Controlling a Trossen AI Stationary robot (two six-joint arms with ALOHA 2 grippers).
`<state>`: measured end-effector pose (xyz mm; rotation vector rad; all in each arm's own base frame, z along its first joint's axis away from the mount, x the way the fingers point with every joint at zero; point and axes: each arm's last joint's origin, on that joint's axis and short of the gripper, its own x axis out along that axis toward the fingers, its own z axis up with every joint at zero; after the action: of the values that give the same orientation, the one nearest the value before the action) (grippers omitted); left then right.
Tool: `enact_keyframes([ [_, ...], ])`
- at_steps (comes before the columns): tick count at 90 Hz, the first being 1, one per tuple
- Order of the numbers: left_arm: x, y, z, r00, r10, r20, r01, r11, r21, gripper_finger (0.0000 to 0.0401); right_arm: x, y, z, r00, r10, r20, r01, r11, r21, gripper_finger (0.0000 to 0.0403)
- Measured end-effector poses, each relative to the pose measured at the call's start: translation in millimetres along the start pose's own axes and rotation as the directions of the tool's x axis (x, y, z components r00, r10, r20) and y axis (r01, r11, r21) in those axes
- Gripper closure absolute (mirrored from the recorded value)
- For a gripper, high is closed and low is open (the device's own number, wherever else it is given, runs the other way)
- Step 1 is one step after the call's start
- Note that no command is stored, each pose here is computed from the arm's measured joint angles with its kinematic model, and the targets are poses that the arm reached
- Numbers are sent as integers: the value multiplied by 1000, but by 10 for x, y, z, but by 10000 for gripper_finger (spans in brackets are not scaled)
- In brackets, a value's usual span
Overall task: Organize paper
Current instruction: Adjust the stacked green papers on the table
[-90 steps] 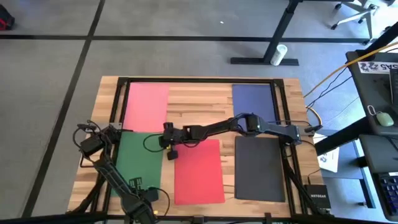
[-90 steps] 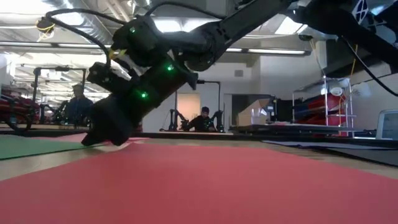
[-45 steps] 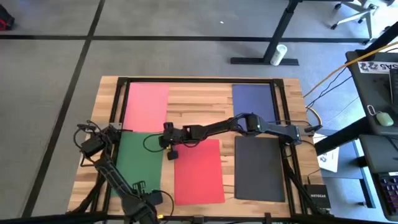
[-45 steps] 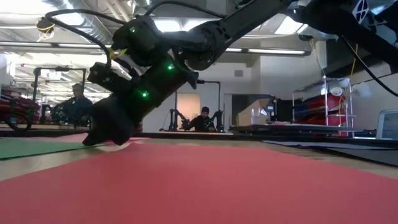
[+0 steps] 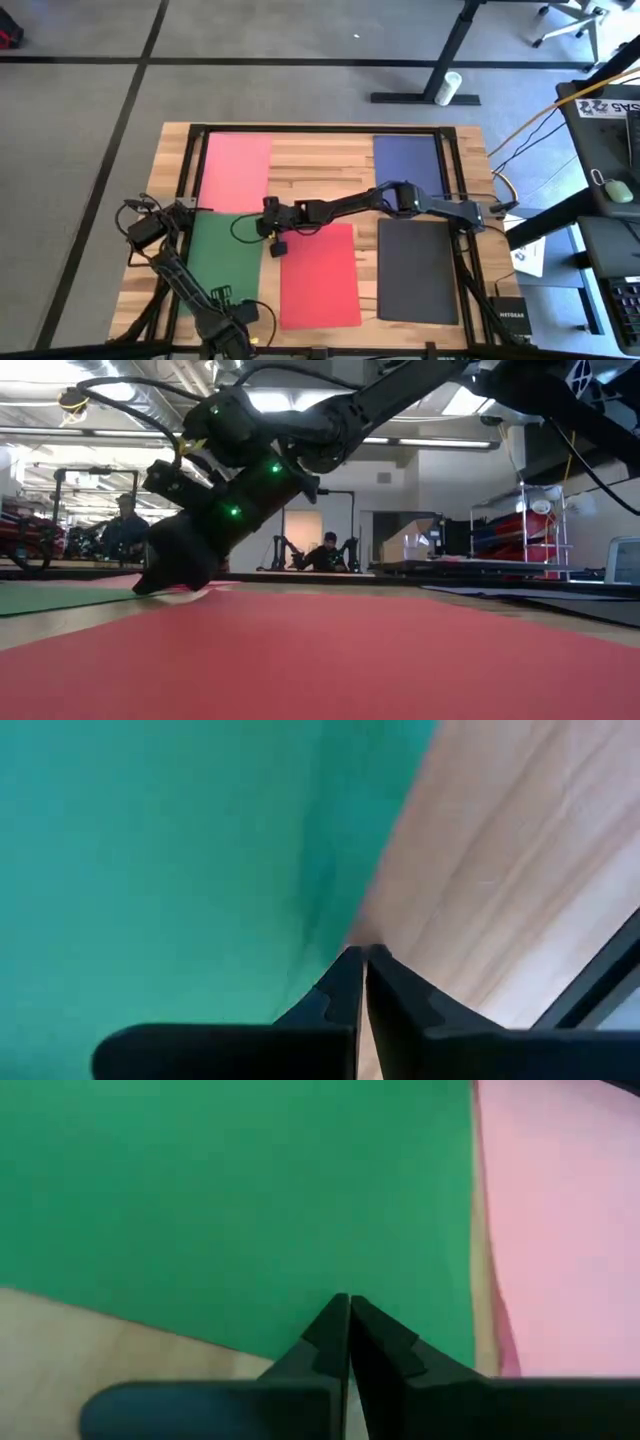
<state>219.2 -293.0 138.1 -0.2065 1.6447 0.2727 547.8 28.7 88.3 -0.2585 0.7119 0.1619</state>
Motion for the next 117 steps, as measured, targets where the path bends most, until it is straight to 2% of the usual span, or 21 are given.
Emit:
enact_keyframes([
  [101,-50,-69,11,999,-36,-14,36,999,7,401,10,29,21,999,25,34,-25,1000,-4,403],
  [117,-50,-69,11,999,-35,-14,35,999,8,401,9,30,15,996,74,40,-74,997,-4,403],
])
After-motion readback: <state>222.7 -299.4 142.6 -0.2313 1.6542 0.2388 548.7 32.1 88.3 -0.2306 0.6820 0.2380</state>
